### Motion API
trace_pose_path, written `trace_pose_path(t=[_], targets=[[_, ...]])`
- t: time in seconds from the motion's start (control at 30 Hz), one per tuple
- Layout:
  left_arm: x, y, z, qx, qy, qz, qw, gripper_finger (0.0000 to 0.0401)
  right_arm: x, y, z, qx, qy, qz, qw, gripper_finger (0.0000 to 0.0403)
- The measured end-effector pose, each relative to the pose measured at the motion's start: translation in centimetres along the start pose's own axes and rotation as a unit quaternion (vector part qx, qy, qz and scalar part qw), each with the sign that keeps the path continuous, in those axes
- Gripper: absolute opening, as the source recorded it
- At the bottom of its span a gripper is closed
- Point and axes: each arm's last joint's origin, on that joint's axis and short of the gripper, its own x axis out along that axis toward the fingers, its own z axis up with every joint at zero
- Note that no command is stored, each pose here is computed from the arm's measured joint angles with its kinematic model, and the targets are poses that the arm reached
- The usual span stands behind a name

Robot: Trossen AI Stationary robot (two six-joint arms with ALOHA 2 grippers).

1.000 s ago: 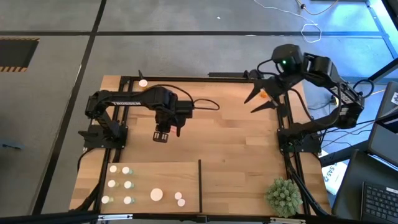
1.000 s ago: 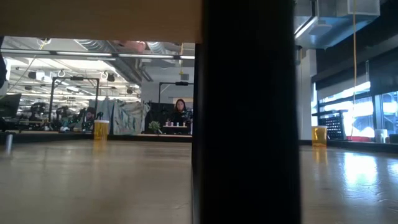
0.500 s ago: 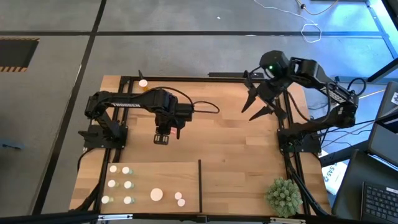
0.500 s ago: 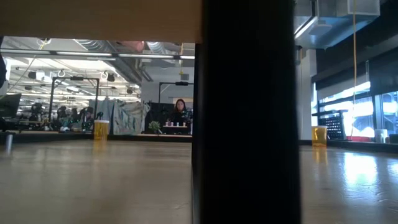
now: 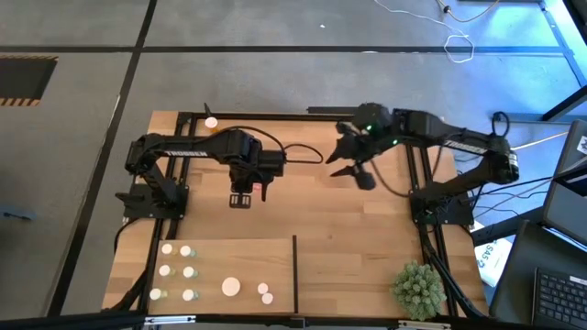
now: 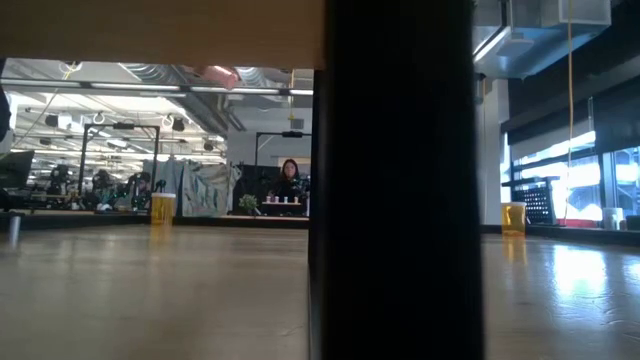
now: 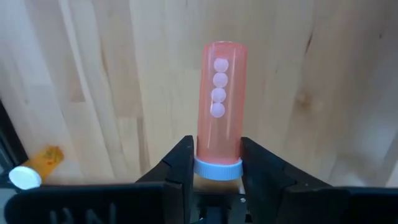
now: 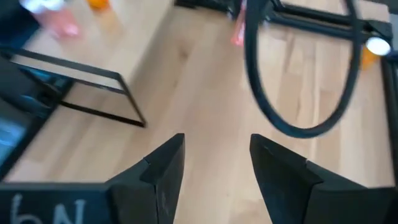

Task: Pick and place medicine bottles onto shelf by color
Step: Put the pink pill bottle on the shelf aligned with the other pink pill bottle

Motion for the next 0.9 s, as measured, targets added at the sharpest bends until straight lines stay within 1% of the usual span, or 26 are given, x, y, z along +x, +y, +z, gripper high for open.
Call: trace_pose_path(t=[0.13, 0.33, 0.47, 0.67, 0.77, 0.9], targets=[[0.0, 0.5, 0.0, -0.023, 0.001, 0.001, 1.000, 0.0090, 2.5, -0.2, -0.2, 0.002, 0.005, -0.014, 1.000, 0.0184], [0.1, 1.3, 0.0, -0.050, 0.002, -0.003, 0.999, 0.0090, 6.7, -1.3, 0.5, -0.018, -0.038, -0.022, 0.999, 0.0184], [0.1, 1.6, 0.0, -0.058, 0.003, -0.013, 0.998, 0.0090, 9.5, -2.2, 0.7, -0.025, -0.057, -0.027, 0.998, 0.0184], [0.1, 1.6, -0.1, -0.069, 0.004, -0.014, 0.998, 0.0090, 13.6, -3.6, 1.1, -0.042, -0.109, -0.028, 0.993, 0.0184], [0.1, 1.7, -0.1, -0.073, 0.004, -0.023, 0.997, 0.0090, 15.0, -4.0, 1.2, -0.053, -0.140, -0.014, 0.989, 0.0184], [0.1, 1.8, 0.0, -0.074, 0.002, -0.026, 0.997, 0.0090, 16.4, -4.4, 1.2, -0.059, -0.162, -0.013, 0.985, 0.0184]])
